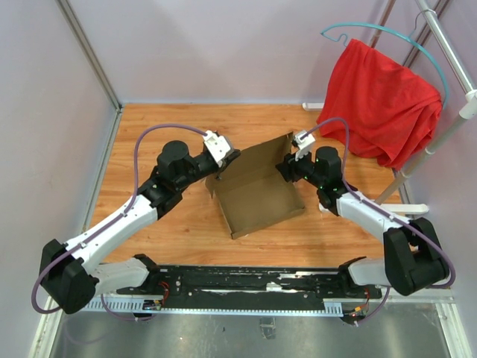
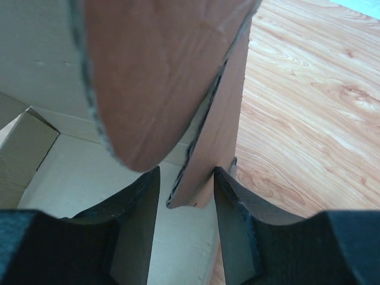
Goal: Fold the paper box
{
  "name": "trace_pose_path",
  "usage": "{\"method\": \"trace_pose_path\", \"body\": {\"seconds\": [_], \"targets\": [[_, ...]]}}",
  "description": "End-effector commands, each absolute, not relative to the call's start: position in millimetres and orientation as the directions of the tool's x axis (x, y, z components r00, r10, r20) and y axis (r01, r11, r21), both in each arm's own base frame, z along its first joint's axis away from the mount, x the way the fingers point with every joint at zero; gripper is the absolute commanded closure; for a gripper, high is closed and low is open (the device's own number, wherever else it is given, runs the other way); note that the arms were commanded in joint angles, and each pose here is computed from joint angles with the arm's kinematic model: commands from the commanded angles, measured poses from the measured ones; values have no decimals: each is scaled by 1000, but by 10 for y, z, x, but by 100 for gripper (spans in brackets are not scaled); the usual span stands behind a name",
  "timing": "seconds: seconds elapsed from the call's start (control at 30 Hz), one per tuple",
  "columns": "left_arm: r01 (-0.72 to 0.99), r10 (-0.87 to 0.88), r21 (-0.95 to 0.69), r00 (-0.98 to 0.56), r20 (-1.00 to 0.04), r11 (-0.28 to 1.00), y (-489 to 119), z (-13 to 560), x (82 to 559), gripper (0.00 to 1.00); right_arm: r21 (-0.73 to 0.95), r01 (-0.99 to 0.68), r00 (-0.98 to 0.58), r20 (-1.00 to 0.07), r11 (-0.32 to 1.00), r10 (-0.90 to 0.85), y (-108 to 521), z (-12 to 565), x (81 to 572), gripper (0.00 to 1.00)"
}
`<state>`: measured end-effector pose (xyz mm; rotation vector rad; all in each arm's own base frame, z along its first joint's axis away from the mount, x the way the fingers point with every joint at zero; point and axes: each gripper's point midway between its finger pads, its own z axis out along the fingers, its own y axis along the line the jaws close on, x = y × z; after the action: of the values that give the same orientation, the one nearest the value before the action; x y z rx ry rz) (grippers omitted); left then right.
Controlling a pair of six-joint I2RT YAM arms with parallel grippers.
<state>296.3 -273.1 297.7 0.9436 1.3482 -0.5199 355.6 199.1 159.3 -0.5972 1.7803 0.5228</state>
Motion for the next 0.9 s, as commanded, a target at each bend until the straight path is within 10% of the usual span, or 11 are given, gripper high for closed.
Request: {"method": "trace_pose_path", "body": {"seconds": [0.0,0.87], "targets": [[799,163,261,205,-965,541,-2792,3056,2950,100,76,-688,-223,-969,721,-110,2192,1718,3528,58],[805,187,248,172,-967,539,-2824,2982,3012,100,97,-624,-148,-989,775,4,2255,1823,3558,46]]}}
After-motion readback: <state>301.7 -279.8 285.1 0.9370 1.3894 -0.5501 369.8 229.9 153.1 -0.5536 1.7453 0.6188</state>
